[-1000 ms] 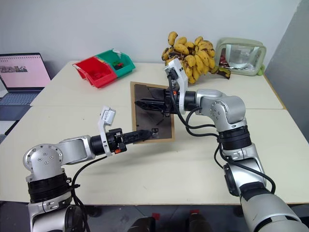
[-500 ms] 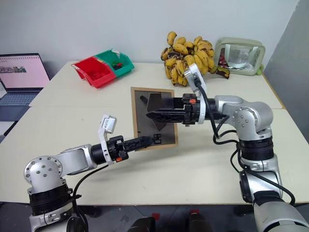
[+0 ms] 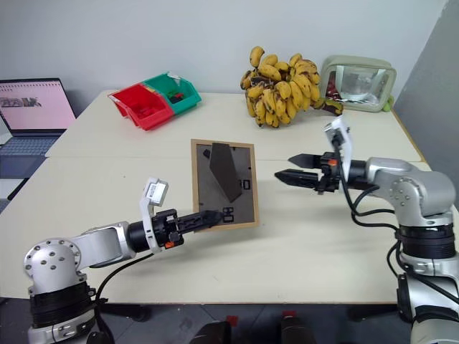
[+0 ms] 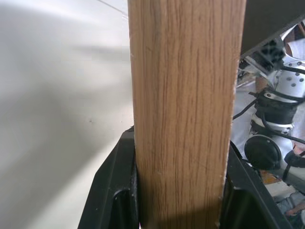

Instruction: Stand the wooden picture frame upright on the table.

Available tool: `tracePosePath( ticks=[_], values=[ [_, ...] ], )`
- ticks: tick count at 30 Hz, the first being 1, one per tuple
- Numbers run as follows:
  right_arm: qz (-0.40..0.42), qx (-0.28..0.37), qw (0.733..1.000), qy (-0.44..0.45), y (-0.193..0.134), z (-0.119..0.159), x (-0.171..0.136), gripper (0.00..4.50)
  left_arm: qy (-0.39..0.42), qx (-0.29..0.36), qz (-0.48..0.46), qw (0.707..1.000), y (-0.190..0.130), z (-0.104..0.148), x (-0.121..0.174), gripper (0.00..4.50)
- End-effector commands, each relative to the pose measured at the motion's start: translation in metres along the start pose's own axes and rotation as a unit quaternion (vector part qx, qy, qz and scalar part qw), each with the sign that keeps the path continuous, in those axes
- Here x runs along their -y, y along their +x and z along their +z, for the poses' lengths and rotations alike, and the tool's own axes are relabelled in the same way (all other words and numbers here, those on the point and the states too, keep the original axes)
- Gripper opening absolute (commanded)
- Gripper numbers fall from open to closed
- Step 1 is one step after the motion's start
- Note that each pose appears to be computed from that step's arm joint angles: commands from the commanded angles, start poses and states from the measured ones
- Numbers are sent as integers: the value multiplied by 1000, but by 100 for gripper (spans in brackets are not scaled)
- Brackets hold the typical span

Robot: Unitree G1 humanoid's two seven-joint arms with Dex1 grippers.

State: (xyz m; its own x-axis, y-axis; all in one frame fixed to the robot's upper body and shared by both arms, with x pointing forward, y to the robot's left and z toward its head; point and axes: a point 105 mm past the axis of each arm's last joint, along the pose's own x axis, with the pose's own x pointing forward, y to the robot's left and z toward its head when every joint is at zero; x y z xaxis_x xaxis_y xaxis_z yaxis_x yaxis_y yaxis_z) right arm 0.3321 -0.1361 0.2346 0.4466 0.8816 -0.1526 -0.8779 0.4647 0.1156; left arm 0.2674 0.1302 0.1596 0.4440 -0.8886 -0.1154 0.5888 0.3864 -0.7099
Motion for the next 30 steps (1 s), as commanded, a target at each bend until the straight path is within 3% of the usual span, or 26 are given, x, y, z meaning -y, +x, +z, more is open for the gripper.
tracePosePath(
  ticks=[1, 3, 5, 6, 10, 14, 22, 30],
  values=[
    [-34, -54, 986, -154, -2, -19, 8, 442, -2, -7, -47, 999, -5, 5, 18, 130],
    [-45, -86, 962, -254, -1, -33, 15, 442, -20, -8, -63, 998, -6, 8, 22, 130],
    [-55, -95, 914, -391, 3, -41, 22, 442, -42, -22, -78, 996, -8, 9, 27, 130],
    [-87, -77, 869, -481, 6, -36, 29, 442, -51, -36, -83, 995, -9, 7, 29, 130],
    [-130, 18, 730, -671, 10, -14, 27, 442, -78, -50, -100, 991, -9, 11, 34, 130],
    [-112, 143, 639, -748, 10, 0, -3, 442, -81, -56, -107, 989, -7, 14, 34, 130],
    [-46, 193, 579, -791, 36, -14, -27, 442, -75, -80, -130, 985, 0, 9, 43, 130],
    [-23, 209, 560, -801, 50, -18, -30, 442, -75, -102, -152, 980, 0, 3, 49, 130]
  ],
)
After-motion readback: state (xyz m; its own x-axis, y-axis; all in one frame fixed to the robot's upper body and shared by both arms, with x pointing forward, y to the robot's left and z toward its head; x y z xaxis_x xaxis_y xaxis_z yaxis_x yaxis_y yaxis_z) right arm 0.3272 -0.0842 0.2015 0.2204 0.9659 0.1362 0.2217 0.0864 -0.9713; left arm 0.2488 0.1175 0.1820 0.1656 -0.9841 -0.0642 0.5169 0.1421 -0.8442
